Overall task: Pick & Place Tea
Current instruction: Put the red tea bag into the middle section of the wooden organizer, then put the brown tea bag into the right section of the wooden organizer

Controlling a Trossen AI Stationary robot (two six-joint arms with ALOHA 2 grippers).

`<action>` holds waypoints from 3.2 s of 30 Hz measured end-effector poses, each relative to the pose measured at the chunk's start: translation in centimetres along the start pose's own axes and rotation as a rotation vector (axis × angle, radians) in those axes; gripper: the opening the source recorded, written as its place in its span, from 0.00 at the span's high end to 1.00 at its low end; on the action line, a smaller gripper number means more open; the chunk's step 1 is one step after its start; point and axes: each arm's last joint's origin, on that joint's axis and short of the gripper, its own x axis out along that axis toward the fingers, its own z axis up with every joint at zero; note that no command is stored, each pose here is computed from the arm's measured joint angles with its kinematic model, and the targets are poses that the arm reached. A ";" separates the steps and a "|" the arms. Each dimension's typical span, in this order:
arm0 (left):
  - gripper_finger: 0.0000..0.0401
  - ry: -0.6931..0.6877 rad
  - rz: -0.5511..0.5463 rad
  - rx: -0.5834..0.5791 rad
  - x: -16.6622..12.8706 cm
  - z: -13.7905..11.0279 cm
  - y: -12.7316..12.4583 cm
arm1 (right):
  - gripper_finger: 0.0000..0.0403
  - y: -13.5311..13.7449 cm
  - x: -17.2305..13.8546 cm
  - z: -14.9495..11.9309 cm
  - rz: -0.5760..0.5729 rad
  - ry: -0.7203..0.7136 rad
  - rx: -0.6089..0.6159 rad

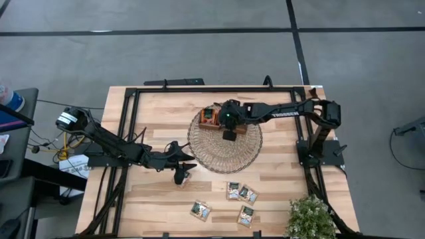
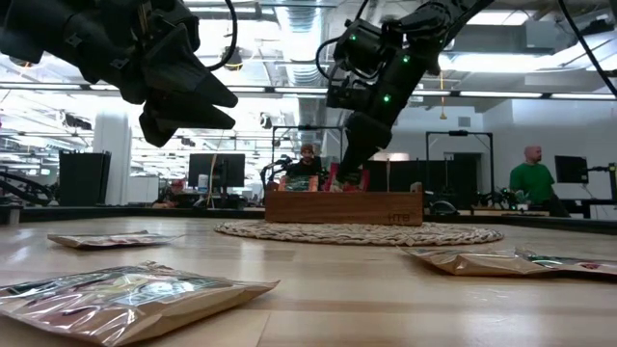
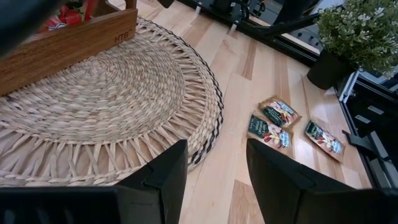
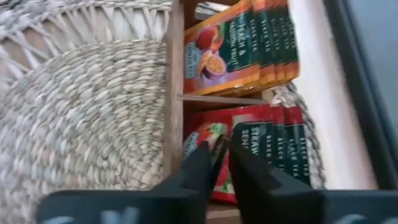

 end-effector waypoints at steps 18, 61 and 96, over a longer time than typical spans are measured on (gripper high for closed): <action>0.61 0.000 0.000 0.001 0.0 0.0 0.0 | 1.00 -0.3 0.8 -0.2 0.116 -0.023 -0.001; 0.62 0.342 0.202 -0.292 -0.8 -3.0 1.7 | 0.81 1.9 -12.9 1.9 -0.091 -0.192 -0.040; 0.65 0.606 0.618 -0.268 3.3 -6.1 -1.9 | 0.53 9.6 -14.9 1.3 0.086 -0.187 -0.122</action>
